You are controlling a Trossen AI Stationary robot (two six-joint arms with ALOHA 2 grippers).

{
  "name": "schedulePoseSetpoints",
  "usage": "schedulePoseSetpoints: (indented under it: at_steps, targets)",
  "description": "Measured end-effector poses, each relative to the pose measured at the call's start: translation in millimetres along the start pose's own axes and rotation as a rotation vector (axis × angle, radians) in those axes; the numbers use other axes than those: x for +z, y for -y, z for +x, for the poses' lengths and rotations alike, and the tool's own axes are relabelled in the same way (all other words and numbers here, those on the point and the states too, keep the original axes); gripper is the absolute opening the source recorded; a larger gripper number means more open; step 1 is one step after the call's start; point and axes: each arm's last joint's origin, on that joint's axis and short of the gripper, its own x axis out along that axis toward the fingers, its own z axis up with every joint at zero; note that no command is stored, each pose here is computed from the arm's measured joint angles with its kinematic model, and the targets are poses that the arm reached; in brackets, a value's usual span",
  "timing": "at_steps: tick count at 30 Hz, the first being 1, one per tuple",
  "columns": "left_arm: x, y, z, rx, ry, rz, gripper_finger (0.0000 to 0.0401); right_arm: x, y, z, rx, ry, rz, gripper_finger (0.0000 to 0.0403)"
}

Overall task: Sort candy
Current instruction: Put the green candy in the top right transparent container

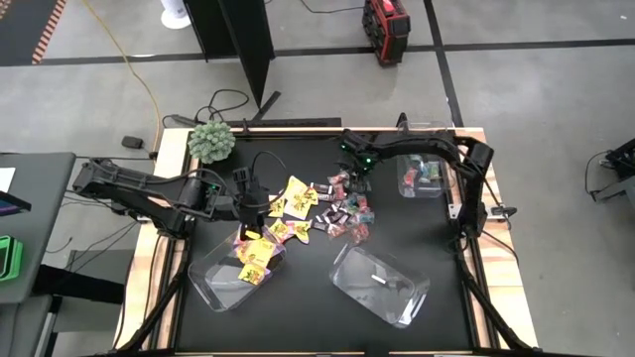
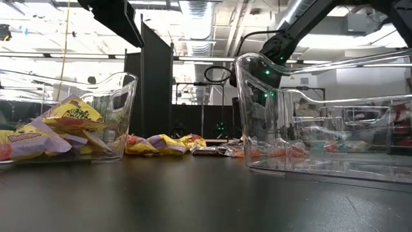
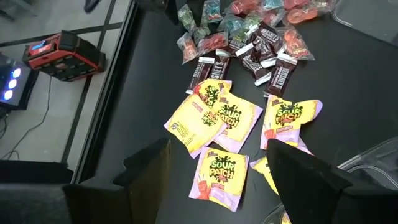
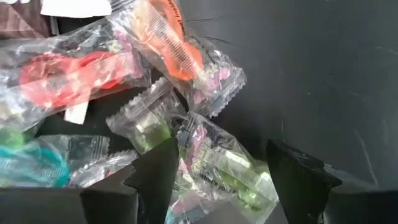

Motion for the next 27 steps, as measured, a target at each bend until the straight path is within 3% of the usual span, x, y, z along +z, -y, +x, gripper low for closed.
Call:
schedulePoseSetpoints:
  at_steps: [6, 16, 22, 27]
  targets:
    - [0.3, 0.0, 0.0, 0.000, 0.002, -0.002, 0.0260, -0.1, 0.1, 3.7, 0.008, -0.024, 0.013, 0.0204]
    - [1.3, 0.1, 0.0, -0.001, 0.011, -0.008, 0.0260, 0.4, 0.6, -17.2, -0.009, 0.019, 0.005, 0.0014]
    - [1.3, 0.2, -0.1, -0.002, 0.012, -0.025, 0.0260, 2.5, -0.2, -50.2, -0.038, 0.109, 0.001, 0.0005]
    - [1.4, 1.3, 1.8, -0.003, 0.025, -0.041, 0.0260, -2.7, 0.0, -99.2, -0.075, 0.227, 0.040, 0.0002]
